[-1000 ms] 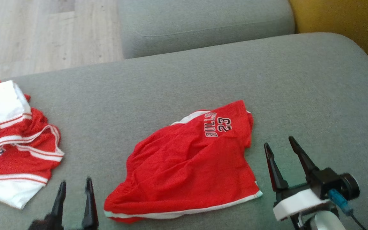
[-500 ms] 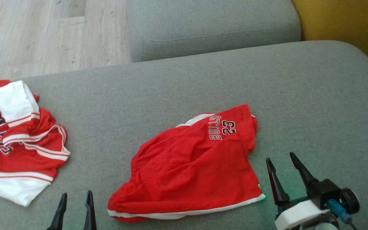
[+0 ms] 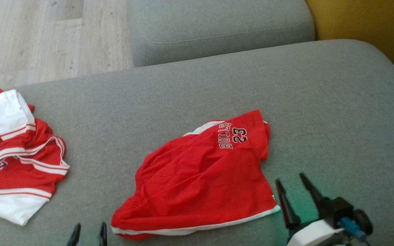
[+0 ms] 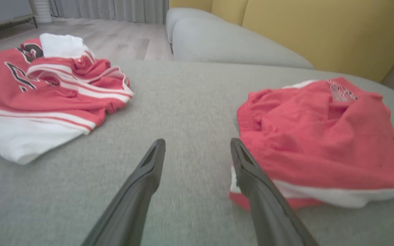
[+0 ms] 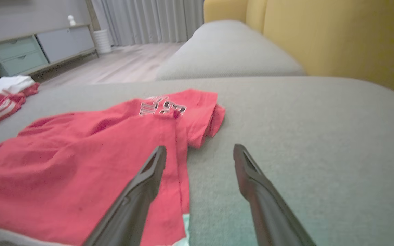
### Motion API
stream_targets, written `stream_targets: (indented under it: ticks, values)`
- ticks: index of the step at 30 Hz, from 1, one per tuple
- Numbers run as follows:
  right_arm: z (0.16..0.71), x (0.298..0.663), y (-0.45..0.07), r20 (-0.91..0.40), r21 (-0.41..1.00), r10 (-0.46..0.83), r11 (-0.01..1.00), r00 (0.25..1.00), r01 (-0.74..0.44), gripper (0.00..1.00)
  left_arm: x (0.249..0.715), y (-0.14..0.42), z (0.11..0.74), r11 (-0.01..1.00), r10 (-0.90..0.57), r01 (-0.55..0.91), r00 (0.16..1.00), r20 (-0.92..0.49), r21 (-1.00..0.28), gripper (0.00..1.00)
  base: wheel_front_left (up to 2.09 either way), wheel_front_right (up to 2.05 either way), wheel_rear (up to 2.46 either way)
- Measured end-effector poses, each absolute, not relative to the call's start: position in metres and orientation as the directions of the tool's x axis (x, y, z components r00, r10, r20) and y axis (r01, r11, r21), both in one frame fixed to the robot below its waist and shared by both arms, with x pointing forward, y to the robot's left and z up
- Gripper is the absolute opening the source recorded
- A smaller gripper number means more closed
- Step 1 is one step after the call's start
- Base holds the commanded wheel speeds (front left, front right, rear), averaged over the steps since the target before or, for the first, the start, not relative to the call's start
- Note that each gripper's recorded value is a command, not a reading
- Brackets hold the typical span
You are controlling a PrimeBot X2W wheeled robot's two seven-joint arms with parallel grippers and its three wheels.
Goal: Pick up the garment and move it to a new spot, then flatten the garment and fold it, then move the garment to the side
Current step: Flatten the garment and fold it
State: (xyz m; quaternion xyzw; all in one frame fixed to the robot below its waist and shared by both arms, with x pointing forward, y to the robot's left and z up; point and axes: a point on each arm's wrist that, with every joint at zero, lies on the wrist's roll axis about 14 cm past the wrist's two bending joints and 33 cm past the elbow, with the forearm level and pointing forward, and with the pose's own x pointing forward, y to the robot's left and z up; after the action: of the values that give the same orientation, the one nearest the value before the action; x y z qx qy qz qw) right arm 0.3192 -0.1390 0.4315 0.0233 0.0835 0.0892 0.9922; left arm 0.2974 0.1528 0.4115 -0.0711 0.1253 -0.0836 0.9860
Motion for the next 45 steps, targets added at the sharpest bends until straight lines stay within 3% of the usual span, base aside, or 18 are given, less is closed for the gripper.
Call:
stream_targets:
  ticks: [12, 27, 45]
  values:
    - [0.361, 0.294, -0.116, -0.482, 0.092, 0.253, 0.967, 0.839, -0.239, 1.00, 0.274, 0.144, 0.375, 0.951, -0.302, 0.240, 0.863, -0.406, -0.197, 1.00, 0.00, 0.00, 0.00]
    - [0.355, 0.305, -0.106, -0.523, 0.112, 0.287, 0.956, 0.802, -0.270, 1.00, 0.276, 0.132, 0.364, 0.921, -0.383, 0.292, 0.803, -0.457, -0.258, 1.00, 0.00, 0.00, 0.00]
    - [0.355, 0.303, -0.113, -0.526, 0.106, 0.265, 0.963, 0.808, -0.247, 1.00, 0.288, 0.106, 0.374, 0.859, -0.490, 0.335, 0.760, -0.428, -0.387, 1.00, 0.00, 0.00, 0.00]
